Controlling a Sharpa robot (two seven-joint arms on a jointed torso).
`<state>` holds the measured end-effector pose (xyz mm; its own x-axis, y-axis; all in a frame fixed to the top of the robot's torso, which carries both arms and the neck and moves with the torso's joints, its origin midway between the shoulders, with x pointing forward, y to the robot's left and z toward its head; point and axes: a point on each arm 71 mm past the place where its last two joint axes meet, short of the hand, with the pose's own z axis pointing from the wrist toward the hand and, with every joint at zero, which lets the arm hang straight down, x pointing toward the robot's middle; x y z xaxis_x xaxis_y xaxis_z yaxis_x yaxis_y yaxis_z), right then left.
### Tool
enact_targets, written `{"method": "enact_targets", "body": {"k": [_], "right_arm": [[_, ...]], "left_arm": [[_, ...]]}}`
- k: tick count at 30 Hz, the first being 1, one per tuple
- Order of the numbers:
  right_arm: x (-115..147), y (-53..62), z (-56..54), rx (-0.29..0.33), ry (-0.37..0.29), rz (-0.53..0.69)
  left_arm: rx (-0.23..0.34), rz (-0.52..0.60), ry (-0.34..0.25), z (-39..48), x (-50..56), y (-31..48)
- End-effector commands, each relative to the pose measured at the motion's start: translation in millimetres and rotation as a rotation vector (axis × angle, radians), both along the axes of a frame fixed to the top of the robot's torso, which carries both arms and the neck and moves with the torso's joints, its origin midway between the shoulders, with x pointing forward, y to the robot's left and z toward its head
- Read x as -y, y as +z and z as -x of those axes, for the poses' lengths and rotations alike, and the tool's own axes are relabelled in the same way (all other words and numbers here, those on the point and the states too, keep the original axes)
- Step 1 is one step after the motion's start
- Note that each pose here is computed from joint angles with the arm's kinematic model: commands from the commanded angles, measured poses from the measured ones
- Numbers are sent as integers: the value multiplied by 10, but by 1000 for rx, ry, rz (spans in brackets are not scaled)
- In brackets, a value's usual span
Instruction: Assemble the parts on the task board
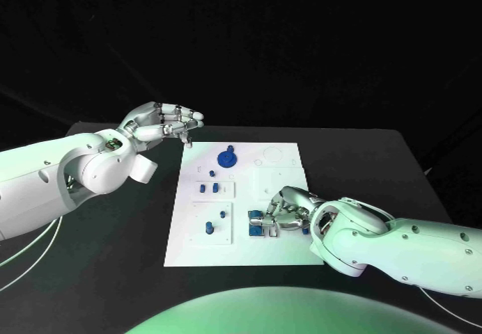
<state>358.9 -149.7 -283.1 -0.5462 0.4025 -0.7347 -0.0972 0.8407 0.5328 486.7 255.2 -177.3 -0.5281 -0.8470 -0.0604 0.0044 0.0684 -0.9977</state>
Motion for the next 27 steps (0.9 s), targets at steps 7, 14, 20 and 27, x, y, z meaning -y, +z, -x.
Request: {"method": "enact_targets", "body": {"k": [7,14,20,27], "right_arm": [[-27,44,104,-1,147,-3],[-15,65,127,13,178,1],[1,58,123,16,187,15],[29,29,95,9,179,34]], "left_arm": [[0,1,-5,2,-6,5],[-2,-2,-1,-2,-12,1],[-4,-3,2,-9,-20,-3],[-4,0,-2,-9,-12,-3]]}}
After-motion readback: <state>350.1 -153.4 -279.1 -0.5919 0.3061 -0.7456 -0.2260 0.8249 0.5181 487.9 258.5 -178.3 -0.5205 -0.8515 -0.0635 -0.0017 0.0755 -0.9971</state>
